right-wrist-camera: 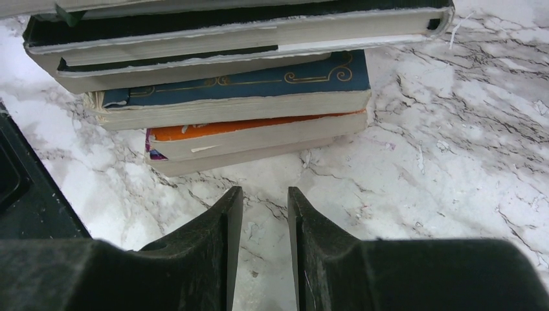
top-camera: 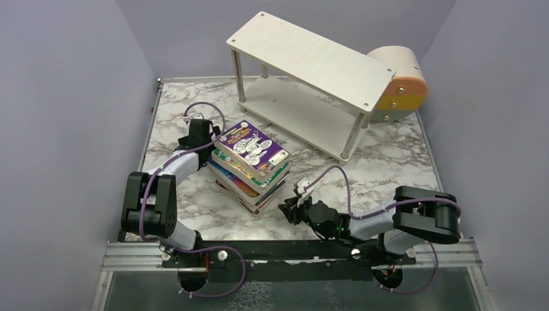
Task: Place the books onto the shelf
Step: Adjust the book at the center of the board.
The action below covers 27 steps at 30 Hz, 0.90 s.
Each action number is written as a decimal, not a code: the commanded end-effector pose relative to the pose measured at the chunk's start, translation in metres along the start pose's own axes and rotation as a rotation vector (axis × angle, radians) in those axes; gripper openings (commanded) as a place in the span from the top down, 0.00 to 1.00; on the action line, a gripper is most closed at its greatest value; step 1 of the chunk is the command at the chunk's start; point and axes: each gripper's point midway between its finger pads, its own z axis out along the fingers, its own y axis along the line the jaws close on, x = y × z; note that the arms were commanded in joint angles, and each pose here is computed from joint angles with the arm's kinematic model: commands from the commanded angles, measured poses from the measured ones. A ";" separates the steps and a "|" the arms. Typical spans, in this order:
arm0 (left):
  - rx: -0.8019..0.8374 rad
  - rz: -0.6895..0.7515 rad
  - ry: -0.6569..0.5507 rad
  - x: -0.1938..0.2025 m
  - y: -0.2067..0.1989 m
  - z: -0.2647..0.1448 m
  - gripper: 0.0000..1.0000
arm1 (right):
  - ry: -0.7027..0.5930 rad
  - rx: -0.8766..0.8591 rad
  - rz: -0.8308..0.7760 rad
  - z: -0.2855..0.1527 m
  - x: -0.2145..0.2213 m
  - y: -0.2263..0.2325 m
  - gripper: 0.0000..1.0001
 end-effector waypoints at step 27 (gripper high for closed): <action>0.028 0.177 0.143 0.078 -0.032 -0.020 0.01 | 0.007 -0.005 0.016 0.017 0.009 0.011 0.69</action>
